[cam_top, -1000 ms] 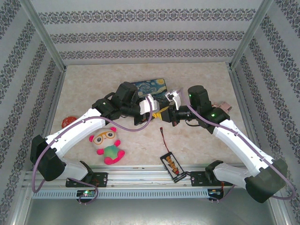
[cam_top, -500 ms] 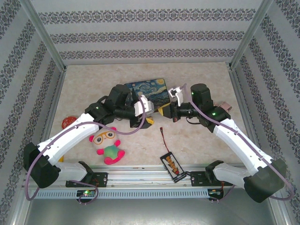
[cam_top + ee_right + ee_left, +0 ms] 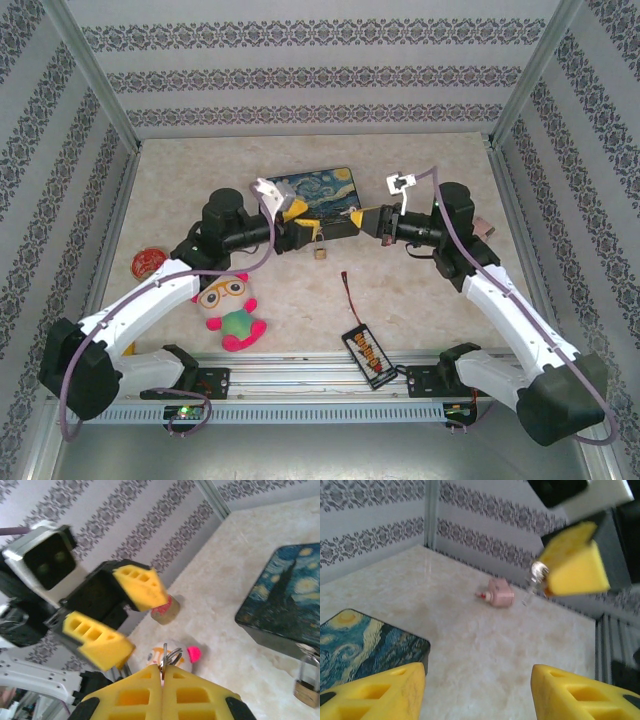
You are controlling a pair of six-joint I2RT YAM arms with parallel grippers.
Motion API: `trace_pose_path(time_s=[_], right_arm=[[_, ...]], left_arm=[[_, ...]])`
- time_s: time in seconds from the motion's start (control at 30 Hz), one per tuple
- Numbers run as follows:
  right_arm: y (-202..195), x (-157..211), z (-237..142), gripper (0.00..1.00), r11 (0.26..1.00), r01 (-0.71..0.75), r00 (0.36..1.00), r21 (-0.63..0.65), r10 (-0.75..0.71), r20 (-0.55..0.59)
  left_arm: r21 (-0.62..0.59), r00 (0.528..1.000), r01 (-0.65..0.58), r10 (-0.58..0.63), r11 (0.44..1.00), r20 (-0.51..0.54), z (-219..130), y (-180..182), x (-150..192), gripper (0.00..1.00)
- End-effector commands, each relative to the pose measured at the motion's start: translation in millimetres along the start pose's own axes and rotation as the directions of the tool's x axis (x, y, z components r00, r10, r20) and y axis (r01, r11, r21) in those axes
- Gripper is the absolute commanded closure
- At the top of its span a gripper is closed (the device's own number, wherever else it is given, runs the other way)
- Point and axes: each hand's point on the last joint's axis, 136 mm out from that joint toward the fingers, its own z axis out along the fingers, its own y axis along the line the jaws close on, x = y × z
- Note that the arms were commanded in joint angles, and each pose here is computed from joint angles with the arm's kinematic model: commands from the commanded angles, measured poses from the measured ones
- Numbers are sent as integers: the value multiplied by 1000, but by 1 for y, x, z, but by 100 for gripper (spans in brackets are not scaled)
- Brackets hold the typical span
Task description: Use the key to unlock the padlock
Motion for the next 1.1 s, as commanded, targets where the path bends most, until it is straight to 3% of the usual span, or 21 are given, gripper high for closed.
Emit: trace_pose_path(time_s=[0.0,0.37,0.7,1.07], right_arm=[[25,-13,-7,100,996,47,998,-79,-42,56],[51,-25,-9,100,985,84,992,-150,-68,107],[56,-28,-4,100,981,94,992,-171,-77,102],[55,-27,2,100,979,90,993,-182,-74,89]], left_arm=[[144,986,69,-90,987,141,-2,-23,-55,42],[352,984,71,-123,933,126,5,-50,-72,43],[431,982,81,-146,899,120,12,-56,-75,60],[461,979,82,-157,883,127,15,-57,-78,73]])
